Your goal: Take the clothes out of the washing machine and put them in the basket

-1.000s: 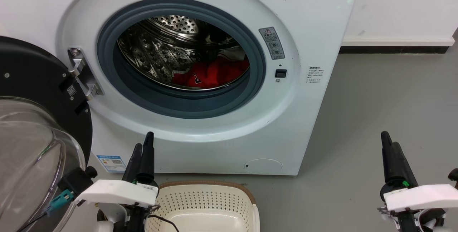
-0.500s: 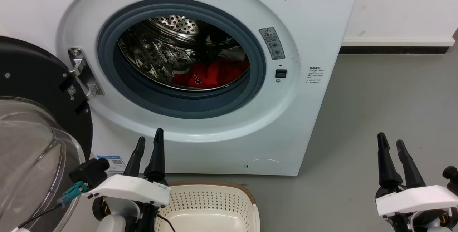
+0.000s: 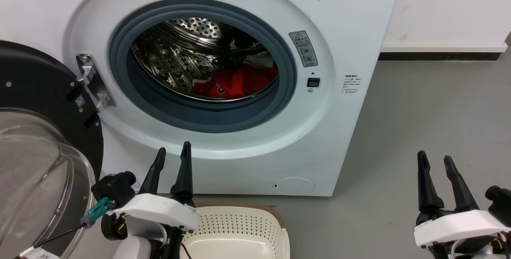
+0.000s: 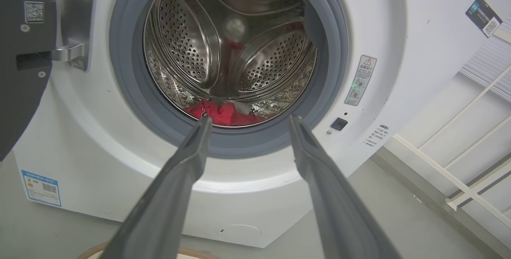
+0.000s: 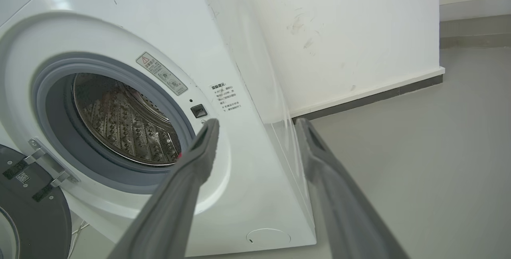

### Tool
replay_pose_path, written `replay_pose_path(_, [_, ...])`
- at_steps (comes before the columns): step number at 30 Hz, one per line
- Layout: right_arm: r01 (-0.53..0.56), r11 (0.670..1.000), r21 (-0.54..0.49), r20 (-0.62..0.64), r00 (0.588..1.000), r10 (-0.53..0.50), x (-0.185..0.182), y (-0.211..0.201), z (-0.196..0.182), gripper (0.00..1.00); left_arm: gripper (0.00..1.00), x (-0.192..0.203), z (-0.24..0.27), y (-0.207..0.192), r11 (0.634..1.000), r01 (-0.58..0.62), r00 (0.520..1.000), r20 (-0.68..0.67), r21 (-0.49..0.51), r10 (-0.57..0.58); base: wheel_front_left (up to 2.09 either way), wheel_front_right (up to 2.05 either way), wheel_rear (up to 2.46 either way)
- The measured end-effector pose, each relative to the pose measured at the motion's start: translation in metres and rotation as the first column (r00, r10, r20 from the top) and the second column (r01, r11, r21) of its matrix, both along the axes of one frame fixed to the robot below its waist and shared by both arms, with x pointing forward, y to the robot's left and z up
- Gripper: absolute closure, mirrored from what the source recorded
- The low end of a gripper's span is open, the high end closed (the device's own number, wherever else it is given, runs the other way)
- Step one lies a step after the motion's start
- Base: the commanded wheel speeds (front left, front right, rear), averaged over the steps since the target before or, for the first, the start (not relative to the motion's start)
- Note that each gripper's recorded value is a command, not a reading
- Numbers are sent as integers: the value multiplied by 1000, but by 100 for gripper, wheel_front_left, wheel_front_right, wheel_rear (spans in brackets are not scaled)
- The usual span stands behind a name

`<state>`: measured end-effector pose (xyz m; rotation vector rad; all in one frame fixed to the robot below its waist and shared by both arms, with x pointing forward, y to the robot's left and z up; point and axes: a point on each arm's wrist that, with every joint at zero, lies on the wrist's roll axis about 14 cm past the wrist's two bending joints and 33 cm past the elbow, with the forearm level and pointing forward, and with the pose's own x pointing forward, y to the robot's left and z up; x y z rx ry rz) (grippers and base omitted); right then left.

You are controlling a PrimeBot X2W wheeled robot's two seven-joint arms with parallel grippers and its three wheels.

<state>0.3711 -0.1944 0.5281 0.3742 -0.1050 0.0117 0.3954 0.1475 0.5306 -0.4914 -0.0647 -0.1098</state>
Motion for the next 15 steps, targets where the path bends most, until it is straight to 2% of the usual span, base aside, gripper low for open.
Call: replay_pose_path(15, [-5, 986, -164, 13, 1000, 7, -2, 4, 0, 0, 0, 0, 1, -3, 989, -5, 1000, 31, 148, 0, 0, 0, 0])
